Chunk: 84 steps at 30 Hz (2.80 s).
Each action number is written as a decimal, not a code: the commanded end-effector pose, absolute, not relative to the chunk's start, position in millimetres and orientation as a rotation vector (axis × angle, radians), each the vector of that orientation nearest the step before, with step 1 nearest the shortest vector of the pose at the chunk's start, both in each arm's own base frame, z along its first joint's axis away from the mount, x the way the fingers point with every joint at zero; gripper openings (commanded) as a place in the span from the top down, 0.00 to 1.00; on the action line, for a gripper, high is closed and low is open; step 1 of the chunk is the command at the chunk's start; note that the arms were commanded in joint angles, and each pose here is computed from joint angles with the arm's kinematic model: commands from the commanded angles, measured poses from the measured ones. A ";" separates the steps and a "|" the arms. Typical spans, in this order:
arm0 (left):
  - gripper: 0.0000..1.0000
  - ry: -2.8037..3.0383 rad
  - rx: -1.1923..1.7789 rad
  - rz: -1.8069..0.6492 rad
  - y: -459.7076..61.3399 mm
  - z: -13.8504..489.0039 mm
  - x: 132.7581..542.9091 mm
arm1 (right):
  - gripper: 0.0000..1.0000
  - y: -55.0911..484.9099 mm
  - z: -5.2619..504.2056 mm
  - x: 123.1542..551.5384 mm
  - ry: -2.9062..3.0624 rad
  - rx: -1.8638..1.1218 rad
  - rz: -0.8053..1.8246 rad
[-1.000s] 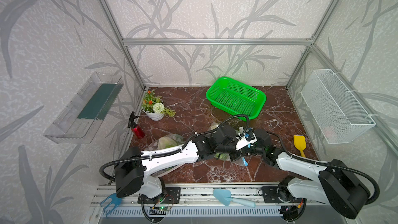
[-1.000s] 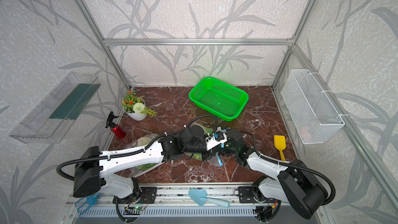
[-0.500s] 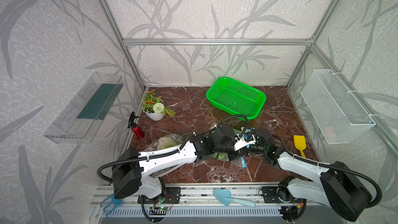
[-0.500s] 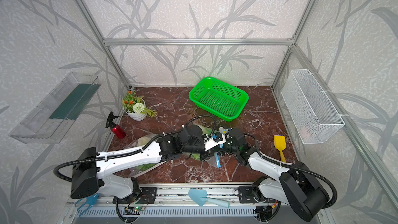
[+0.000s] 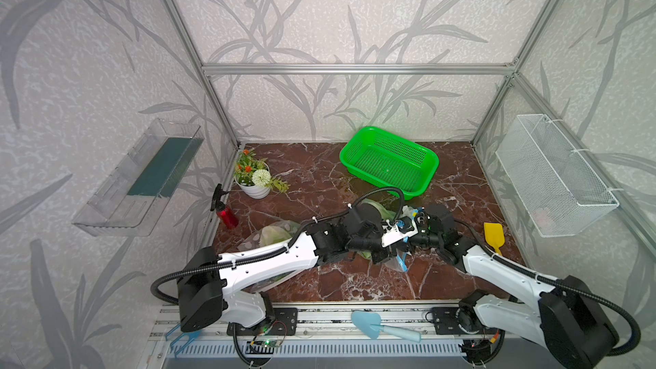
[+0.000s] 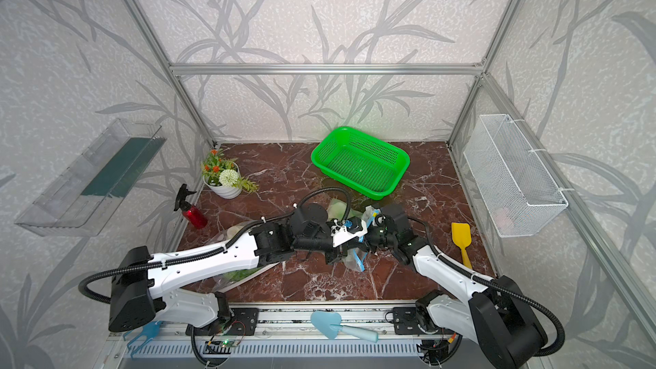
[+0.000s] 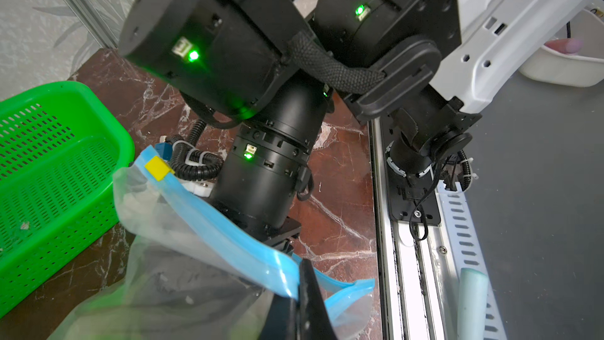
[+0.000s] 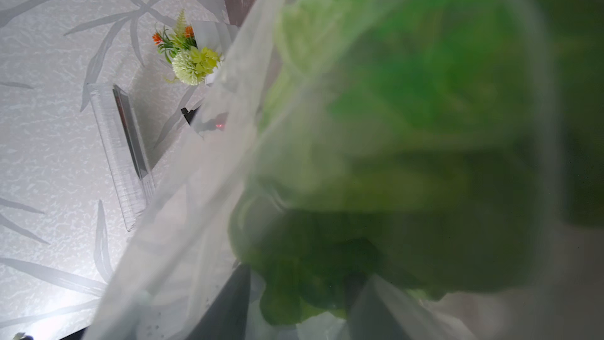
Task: Open the zip-top bag and take out the chinese cabbages
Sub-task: Pick up the Chinese cabbage from the zipper food storage bag.
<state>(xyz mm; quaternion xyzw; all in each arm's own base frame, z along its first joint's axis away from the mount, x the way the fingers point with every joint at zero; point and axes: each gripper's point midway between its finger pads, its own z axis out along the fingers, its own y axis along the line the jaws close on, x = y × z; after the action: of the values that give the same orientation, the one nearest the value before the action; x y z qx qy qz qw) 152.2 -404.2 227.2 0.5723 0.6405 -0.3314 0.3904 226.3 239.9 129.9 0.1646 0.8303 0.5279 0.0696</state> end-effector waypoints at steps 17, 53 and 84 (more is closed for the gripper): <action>0.26 1.649 1.207 -0.851 -404.8 251.6 176.2 | 0.53 213.9 138.1 251.9 2.399 0.229 1.156; 0.43 2.538 0.035 -1.118 -247.7 73.1 366.7 | 0.59 214.2 128.5 273.3 2.273 0.121 1.241; 1.00 2.349 0.220 -1.507 -300.1 106.4 360.5 | 0.63 190.7 115.7 285.7 2.292 0.214 1.124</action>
<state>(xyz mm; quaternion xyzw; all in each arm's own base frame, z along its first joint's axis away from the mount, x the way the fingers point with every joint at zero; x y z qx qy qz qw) 355.2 -297.5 80.8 0.0568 0.8390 -0.5220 0.1427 277.8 192.0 103.2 0.0854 0.8607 0.4253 0.2664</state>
